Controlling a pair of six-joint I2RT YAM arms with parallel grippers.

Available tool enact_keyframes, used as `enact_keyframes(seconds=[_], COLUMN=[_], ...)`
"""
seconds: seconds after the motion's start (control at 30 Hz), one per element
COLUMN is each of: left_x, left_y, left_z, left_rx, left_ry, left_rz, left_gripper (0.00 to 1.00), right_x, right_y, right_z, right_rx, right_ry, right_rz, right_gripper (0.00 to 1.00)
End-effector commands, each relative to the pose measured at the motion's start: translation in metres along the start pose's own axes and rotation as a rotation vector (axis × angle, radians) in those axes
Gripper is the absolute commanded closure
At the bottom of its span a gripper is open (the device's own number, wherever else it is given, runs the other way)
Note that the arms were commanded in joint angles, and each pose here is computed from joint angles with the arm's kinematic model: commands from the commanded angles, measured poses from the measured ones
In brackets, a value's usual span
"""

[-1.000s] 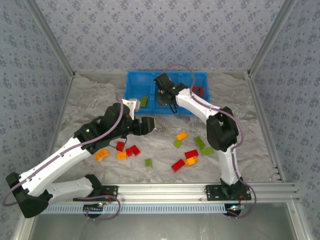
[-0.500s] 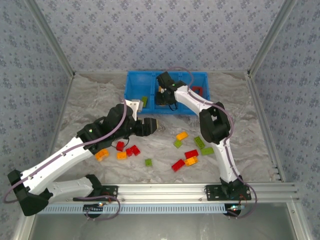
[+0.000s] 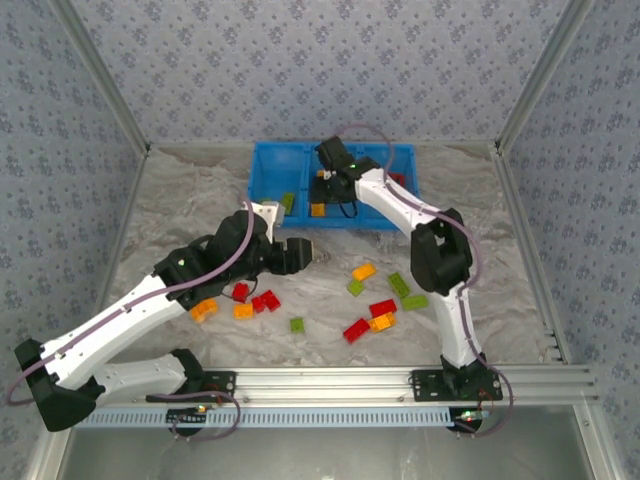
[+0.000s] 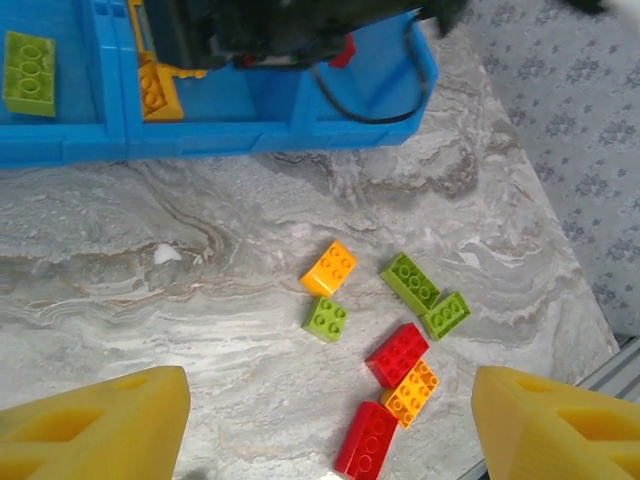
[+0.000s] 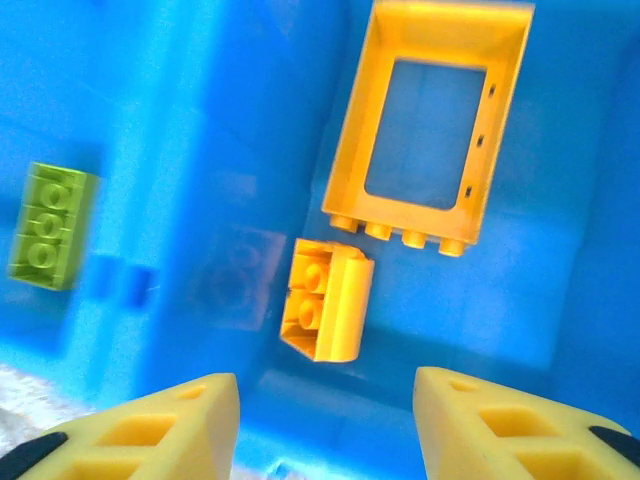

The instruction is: Sort the legos into containers by color

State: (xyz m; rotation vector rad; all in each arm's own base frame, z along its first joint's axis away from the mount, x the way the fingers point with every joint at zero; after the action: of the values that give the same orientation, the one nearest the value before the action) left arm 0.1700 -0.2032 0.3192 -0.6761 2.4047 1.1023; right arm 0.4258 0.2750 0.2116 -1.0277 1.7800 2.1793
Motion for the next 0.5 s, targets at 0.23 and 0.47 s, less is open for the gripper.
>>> enact_keyframes(seconds=[0.23, 0.47], left_x=[0.005, 0.015], left_y=[0.023, 0.029], left_z=[0.052, 0.086], left_rx=[-0.316, -0.371], left_ry=[0.106, 0.204], left_rz=[0.026, 0.034], left_gripper=[0.25, 0.25], right_x=[0.045, 0.149], right_y=[0.139, 0.17], right_z=[0.053, 0.097], right_rx=[-0.04, -0.151], right_ry=[0.225, 0.389], right_rz=[-0.388, -0.46], right_gripper=[0.47, 0.46])
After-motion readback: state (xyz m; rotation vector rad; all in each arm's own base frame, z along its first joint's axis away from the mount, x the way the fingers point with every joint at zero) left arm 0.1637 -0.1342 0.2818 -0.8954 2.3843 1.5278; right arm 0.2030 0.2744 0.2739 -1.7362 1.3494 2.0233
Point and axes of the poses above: each hand's point on the last joint's axis, 136 mm out from that joint toward the fingers, its own y axis back along the fingers, its own z axis along the line the jaws close on, x = y × z, the point moved 8 cm from there along y, back along the fingers, and after that the axes turned 13 degrees about y, right-handed, at the moved point
